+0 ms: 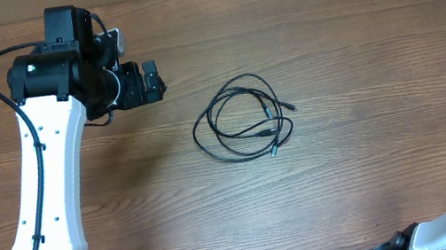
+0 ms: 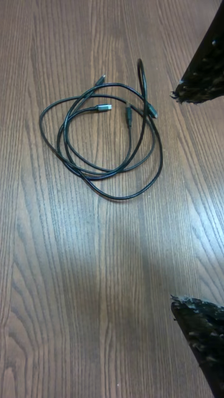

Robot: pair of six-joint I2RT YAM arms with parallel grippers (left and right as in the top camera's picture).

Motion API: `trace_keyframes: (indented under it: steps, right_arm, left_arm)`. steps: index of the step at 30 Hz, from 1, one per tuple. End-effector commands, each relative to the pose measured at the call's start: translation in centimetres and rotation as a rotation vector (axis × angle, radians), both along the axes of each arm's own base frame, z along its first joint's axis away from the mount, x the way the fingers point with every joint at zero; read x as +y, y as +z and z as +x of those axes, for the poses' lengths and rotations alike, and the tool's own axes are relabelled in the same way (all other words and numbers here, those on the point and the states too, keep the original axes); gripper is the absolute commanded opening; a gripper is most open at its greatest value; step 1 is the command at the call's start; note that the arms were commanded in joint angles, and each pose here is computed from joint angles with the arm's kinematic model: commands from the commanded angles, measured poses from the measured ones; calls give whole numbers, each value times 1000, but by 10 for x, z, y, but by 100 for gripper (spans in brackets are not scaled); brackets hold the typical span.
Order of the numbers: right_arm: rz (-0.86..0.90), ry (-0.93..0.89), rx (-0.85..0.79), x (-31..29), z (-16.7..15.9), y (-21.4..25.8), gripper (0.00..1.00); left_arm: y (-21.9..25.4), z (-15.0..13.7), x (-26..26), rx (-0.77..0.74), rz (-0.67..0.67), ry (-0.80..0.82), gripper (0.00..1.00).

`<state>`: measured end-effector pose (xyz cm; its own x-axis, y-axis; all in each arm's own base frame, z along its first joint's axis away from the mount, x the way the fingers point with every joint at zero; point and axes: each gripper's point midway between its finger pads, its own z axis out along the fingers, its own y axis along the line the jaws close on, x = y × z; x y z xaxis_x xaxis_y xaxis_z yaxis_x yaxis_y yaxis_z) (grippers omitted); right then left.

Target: Untangle cables

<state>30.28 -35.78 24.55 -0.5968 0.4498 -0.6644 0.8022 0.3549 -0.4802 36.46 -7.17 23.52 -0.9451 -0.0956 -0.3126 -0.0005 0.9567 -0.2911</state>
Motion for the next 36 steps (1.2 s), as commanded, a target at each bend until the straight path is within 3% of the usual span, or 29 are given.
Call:
trace_keyframes:
  steps: [1, 7, 12, 21, 22, 23, 24, 26, 27, 30, 32, 36]
  right_arm:
    - [-1, 46, 67, -4, 3, -4, 4]
    - [-173, 64, 270, -29, -7, 31, 4]
    - [-185, 75, 304, -39, -13, 35, 4]
    - [0, 292, 288, -26, 10, -16, 7]
    - [25, 313, 289, -24, 12, -25, 11]
    - [40, 323, 293, -22, 13, -32, 25]
    - [50, 324, 303, -22, 13, -40, 32]
    - [71, 323, 317, -22, 13, -54, 70]
    - [77, 325, 316, -22, 14, -57, 78]
    - [116, 393, 261, -14, 28, -64, 84]
    - [215, 492, 96, 6, 53, -74, 88]
    - [314, 618, -23, 35, 79, -80, 98]
  left_arm:
    - [14, 1, -5, -46, -7, -29, 100]
    - [13, 0, -5, -51, 2, -51, 100]
    - [14, 1, -5, -56, 3, -56, 100]
    - [16, 3, -9, -66, -24, -55, 100]
    - [16, 3, -9, -66, -24, -55, 100]
    - [16, 3, -9, -65, -24, -55, 100]
    - [16, 3, -9, -65, -24, -55, 100]
    - [16, 3, -9, -63, -23, -55, 100]
    - [16, 3, -9, -63, -24, -56, 100]
    - [16, 2, -9, -63, -27, -57, 100]
    - [16, 3, -10, -63, -27, -56, 100]
    - [17, 2, -13, -62, -47, -65, 100]
